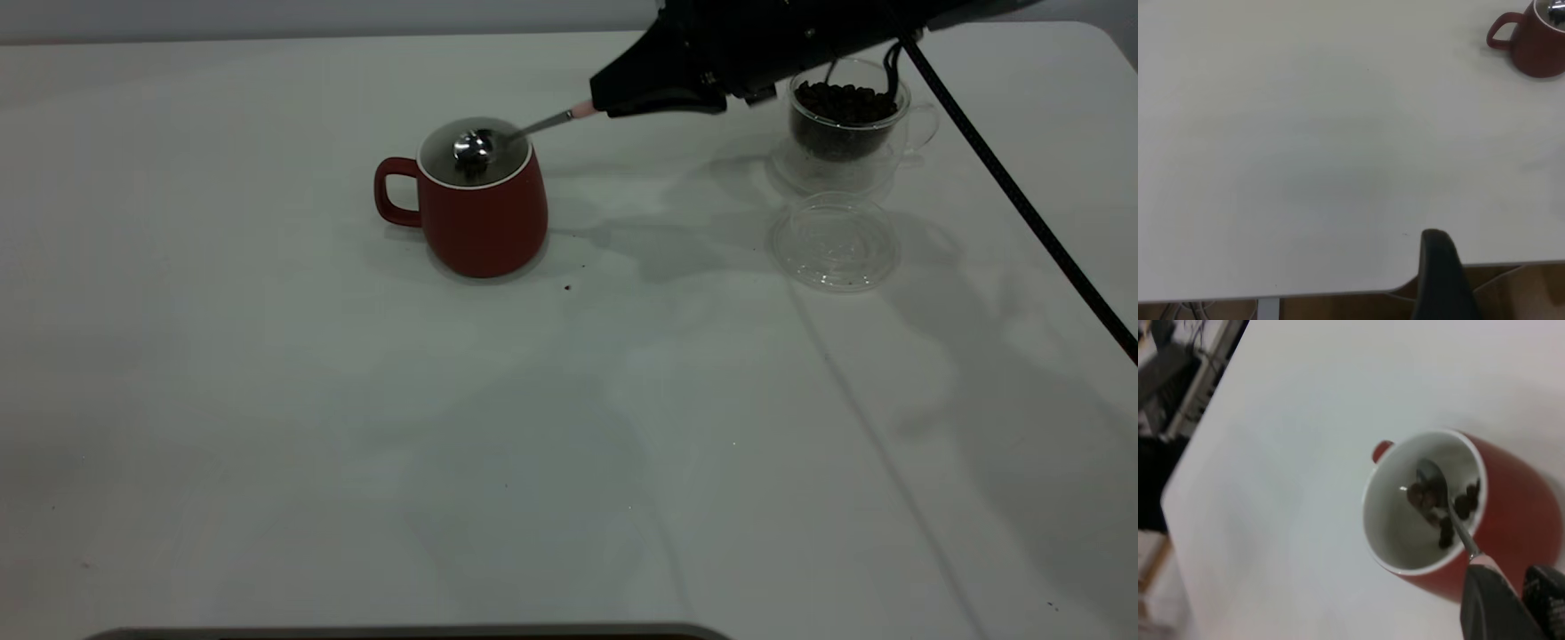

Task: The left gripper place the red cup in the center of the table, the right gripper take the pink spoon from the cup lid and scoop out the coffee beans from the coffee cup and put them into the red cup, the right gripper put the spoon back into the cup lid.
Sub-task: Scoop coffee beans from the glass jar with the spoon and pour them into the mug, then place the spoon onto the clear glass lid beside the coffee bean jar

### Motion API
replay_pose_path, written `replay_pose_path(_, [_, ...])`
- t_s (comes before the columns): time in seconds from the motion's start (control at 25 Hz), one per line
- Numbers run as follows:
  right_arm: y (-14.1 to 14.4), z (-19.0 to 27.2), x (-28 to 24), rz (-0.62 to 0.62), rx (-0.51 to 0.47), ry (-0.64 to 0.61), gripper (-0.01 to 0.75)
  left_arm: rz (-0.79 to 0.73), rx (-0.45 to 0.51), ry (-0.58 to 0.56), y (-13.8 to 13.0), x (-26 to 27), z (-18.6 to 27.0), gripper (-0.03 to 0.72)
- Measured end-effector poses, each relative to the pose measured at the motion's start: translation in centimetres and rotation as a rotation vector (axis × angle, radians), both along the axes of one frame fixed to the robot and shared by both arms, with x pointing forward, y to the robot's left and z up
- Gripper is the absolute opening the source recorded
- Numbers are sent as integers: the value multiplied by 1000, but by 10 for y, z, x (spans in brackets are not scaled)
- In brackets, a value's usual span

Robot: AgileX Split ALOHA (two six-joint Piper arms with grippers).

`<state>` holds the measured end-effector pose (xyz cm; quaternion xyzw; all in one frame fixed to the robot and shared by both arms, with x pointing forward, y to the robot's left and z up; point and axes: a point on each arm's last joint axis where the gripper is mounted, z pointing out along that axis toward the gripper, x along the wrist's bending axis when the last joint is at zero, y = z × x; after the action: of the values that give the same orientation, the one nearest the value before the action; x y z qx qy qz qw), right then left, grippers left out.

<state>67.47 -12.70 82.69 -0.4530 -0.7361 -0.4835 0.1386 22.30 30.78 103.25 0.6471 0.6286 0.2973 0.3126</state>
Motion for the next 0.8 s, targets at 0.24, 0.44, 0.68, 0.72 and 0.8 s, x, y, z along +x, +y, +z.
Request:
replay_pose_path(0.24, [5, 37, 1, 105, -44, -206, 99, 0, 0, 0, 0, 0, 0, 495])
replay_pose_path(0.44, [-11, 89, -13, 211, -154, -294, 99, 0, 0, 0, 0, 0, 0, 495])
replay_pose_path(0.68, [-96, 121, -40, 163, -302, -228, 99, -1, 1, 0, 0, 0, 0, 495])
replay_pose_path(0.72, [-116, 116, -44, 124, -306, -178, 99, -2, 2, 0, 0, 0, 0, 495])
replay_pose_path(0.8, [-153, 102, -51, 12, -307, -73, 99, -2, 2, 0, 0, 0, 0, 495])
